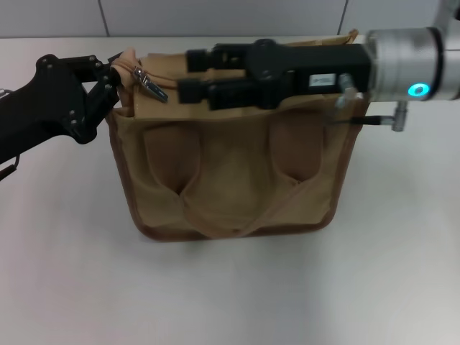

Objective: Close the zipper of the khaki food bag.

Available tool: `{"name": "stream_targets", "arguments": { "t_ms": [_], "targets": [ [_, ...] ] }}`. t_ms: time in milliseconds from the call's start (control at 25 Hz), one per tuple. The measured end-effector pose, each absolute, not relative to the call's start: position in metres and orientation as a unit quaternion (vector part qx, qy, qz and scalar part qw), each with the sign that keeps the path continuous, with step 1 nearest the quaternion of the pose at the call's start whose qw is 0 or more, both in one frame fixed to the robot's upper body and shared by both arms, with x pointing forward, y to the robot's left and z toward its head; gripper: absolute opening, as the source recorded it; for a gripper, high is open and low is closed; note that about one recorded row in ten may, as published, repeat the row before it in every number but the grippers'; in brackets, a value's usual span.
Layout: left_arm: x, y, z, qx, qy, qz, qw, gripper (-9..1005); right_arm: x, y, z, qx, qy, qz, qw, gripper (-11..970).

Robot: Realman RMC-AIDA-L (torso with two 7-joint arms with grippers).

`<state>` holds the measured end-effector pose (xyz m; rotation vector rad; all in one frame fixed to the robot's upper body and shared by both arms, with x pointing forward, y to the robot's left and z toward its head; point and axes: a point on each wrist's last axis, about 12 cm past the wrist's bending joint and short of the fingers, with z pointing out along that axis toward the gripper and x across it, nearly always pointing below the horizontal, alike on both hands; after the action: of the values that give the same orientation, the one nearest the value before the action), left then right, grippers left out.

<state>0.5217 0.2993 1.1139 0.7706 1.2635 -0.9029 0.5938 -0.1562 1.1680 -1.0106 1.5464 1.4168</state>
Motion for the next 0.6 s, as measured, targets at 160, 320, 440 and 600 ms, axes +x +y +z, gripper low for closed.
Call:
{"name": "stream_targets", "arguments": {
  "t_ms": [160,320,440,600],
  "targets": [
    [0.522,0.299,1.114,0.336,0.557,-0.396,0.648,27,0.596,-0.143,1.169,-0.418,0.614,0.548,0.384,733],
    [0.523,0.299,1.114,0.335,0.557,-0.396,0.649,26,0.598,-0.138,1.168,-0.422,0.62,0.541,0.381,730],
    [0.523,0.298,1.114,0.337,0.556,-0.397,0.648,26,0.601,-0.132,1.169,-0.427,0.624,0.532,0.381,596],
    [0.524,0.297,1.115,0.34,0.554,-0.399,0.647,26,0.601,-0.126,1.168,-0.435,0.627,0.525,0.377,496]
  ]
}}
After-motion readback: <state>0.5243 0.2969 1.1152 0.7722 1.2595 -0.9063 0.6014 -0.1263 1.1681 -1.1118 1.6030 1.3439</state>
